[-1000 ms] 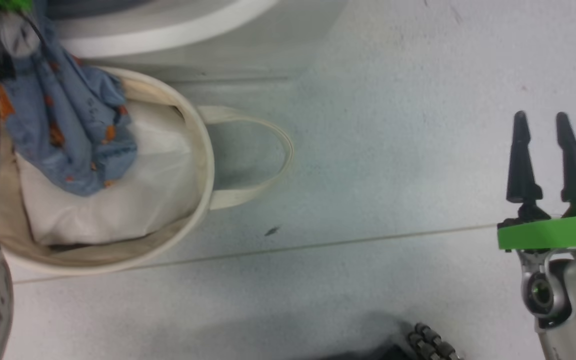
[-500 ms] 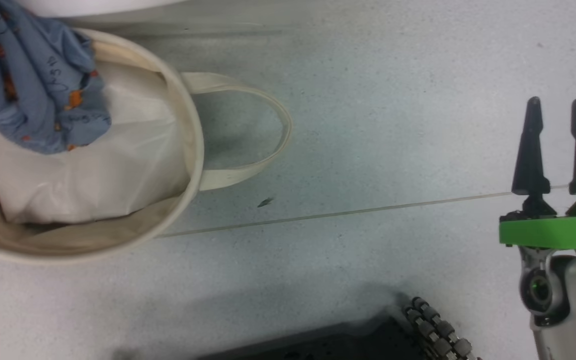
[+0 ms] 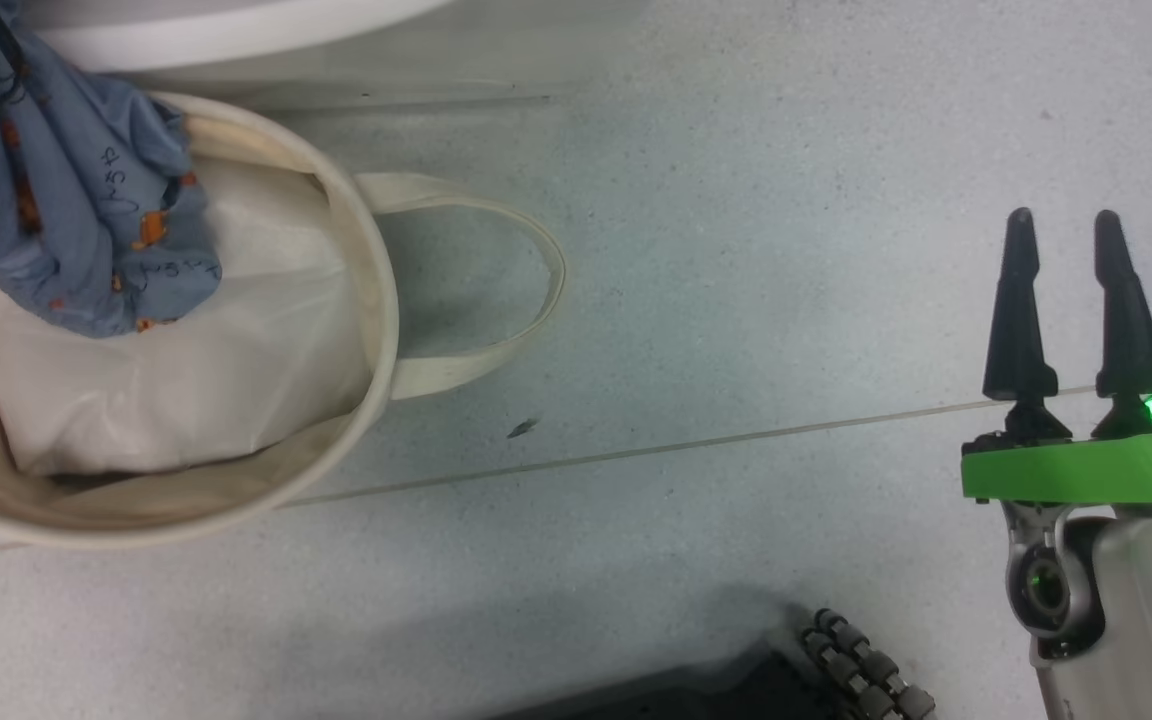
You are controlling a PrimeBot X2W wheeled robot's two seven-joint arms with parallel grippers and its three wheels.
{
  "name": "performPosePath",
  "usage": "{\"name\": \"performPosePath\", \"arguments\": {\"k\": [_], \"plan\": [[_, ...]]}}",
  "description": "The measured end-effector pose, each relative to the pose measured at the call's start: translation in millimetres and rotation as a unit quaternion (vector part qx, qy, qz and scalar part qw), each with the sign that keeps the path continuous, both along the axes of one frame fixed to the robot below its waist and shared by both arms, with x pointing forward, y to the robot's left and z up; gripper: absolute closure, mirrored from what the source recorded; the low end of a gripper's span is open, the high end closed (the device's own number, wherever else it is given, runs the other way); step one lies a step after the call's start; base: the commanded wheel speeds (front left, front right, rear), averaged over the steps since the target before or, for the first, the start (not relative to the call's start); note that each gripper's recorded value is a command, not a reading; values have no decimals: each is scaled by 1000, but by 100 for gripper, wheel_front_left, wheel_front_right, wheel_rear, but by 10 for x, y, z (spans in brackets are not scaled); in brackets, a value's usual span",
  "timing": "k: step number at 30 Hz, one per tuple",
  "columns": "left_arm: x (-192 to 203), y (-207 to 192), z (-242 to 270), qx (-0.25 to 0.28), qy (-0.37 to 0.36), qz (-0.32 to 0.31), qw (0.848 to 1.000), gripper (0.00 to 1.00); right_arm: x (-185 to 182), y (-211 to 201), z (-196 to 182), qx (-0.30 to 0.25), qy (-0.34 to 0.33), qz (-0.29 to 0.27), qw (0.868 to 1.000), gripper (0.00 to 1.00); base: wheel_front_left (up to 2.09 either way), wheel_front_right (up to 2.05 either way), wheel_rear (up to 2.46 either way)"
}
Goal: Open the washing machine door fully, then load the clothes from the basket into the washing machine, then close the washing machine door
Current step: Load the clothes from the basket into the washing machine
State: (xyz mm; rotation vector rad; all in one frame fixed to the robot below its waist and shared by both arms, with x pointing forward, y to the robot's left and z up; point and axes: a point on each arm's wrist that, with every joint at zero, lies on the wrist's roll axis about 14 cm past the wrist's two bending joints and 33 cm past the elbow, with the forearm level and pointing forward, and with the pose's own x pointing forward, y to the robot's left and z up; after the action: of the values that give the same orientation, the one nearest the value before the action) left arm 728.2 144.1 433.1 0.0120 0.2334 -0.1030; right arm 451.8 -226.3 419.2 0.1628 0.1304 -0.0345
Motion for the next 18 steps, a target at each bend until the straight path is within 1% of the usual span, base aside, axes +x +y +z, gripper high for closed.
{"name": "performPosePath", "arguments": {"k": [4, 8, 12, 18], "plan": [[-44, -56, -8, 7, 21, -12, 1000, 0, -22, 18, 32, 3, -1, 2, 1000, 0, 0, 0, 0], [-58, -109, 119, 9, 21, -21, 1000, 0, -49, 28, 84, 8, -4, 2, 1000, 0, 0, 0, 0], [-85, -126, 236, 11, 16, -24, 1000, 0, -62, 61, 134, 13, -8, 5, 1000, 0, 0, 0, 0], [-268, -170, 308, -12, -14, -33, 999, 0, 7, 171, 216, 27, -21, 19, 999, 0, 0, 0, 0]]}}
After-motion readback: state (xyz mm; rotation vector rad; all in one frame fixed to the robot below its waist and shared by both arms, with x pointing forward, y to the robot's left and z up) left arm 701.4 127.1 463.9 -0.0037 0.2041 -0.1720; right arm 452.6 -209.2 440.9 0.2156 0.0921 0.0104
